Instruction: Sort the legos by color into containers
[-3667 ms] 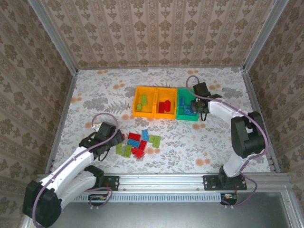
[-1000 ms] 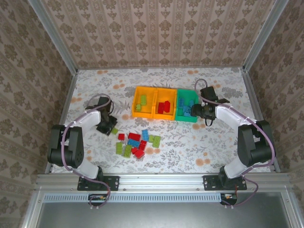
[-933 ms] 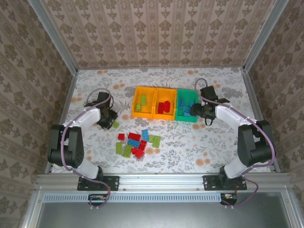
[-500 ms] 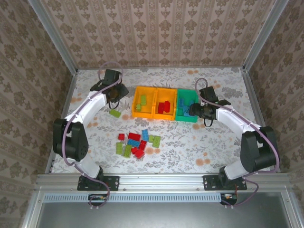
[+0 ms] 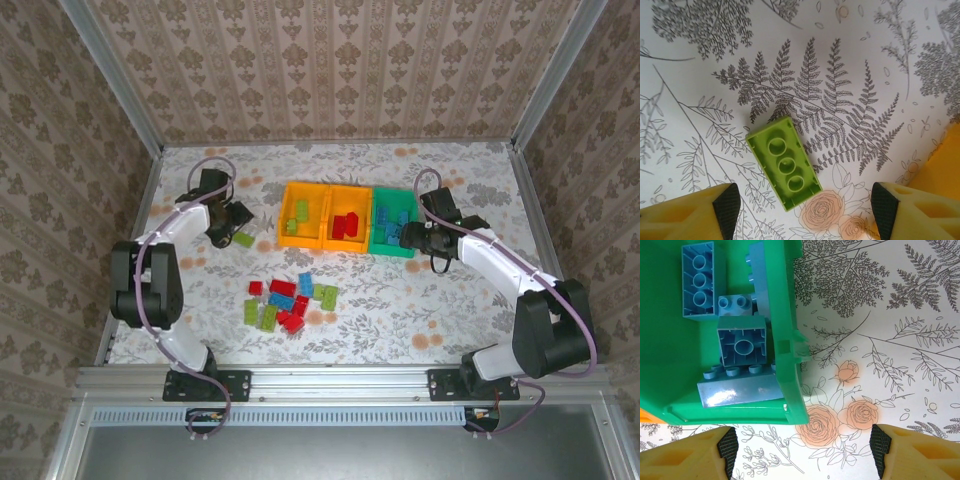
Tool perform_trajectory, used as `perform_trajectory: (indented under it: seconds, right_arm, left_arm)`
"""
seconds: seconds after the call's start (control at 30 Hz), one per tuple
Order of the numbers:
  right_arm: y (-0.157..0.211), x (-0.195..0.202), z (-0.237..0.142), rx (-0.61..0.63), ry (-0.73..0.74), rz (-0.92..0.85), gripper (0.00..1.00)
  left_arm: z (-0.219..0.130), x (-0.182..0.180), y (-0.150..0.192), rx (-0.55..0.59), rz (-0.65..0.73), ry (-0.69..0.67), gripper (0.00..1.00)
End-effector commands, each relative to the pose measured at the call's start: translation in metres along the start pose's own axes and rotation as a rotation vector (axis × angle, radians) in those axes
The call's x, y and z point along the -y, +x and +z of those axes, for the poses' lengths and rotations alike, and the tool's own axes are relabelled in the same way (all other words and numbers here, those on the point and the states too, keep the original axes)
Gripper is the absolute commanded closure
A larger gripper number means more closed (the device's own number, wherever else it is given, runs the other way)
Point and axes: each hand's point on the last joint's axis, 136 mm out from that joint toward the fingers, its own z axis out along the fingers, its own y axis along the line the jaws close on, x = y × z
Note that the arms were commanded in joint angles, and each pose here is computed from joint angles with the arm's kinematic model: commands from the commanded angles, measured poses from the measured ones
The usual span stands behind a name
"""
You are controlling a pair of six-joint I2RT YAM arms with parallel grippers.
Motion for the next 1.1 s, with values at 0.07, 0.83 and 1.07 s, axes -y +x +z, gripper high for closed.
perform_trajectory:
  seconds: [0.07,0.83,1.07]
  right_arm:
    - [0.007,0.007,-0.002,-0.008,0.034,0.016,0.27]
    - [0.018,0.025,0.008,0.000,0.102,0.020,0.22]
    - [0.018,0.027,0.010,0.004,0.102,0.015,0.20]
  left_arm:
    - [0.020,0.005,0.004,-0.070,-0.050,0.025,0.26]
    - [0.066,-0.038,0.025,-0.254,-0.009,-0.183,0.38]
    - [0.066,-0.043,0.027,-0.294,0.066,-0.223,0.44]
